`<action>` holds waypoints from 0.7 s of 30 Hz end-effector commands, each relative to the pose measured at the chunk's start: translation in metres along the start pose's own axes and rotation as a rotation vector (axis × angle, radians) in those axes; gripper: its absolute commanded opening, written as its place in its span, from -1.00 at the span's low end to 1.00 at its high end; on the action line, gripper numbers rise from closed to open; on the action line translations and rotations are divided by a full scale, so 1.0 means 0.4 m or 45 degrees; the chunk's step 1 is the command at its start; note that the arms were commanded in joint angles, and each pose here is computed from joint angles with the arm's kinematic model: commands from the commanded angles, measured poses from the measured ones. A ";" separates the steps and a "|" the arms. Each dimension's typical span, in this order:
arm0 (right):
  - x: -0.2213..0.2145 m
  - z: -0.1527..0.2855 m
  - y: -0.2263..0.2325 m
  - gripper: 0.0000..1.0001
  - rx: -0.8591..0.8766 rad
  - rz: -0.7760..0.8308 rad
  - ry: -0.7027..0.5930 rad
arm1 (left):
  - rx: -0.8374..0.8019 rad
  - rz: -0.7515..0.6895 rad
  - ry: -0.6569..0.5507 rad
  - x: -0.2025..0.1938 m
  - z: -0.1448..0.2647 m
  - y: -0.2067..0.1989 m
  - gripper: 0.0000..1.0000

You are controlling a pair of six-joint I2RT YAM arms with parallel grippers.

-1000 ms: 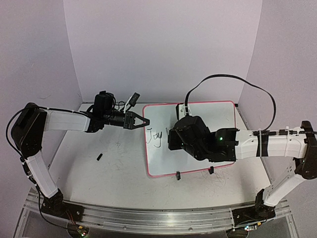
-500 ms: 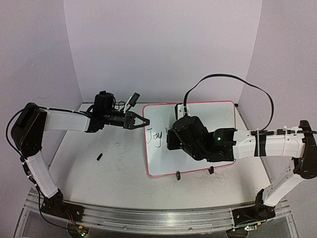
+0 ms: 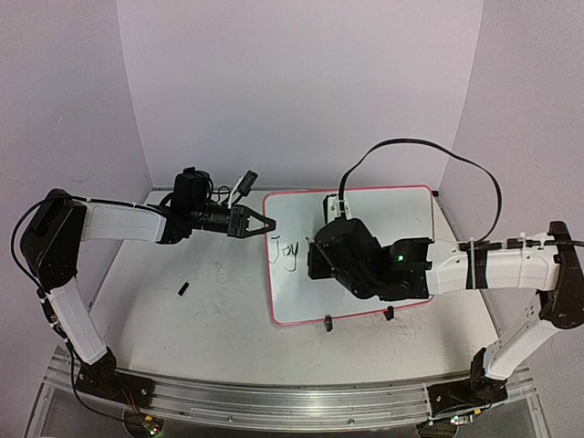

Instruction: Write a sentence on the whiteboard

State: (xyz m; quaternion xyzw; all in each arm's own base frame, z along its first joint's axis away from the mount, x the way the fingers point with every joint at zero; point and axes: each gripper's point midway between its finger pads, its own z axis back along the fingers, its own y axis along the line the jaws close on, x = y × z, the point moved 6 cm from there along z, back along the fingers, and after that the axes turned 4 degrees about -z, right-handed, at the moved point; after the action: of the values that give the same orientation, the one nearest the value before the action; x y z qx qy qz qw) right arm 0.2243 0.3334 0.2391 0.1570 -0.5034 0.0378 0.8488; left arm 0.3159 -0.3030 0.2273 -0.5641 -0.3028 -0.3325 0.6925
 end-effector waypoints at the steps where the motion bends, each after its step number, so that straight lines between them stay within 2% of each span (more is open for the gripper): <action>1: -0.010 -0.004 -0.031 -1.00 -0.087 0.001 -0.004 | 0.016 0.039 -0.001 0.002 0.008 -0.006 -1.00; 12: 0.031 0.058 -0.013 -1.00 0.042 -0.049 -0.013 | 0.019 0.038 -0.002 0.003 0.009 -0.007 -1.00; 21: 0.006 0.028 0.002 -1.00 0.052 -0.021 -0.002 | 0.014 0.041 0.001 0.003 0.006 -0.004 -1.00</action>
State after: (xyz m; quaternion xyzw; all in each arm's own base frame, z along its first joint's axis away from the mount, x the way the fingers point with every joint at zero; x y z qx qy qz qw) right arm 0.2143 0.3222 0.2441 0.1715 -0.4940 0.0365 0.8516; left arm 0.3158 -0.3030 0.2274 -0.5643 -0.3028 -0.3328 0.6922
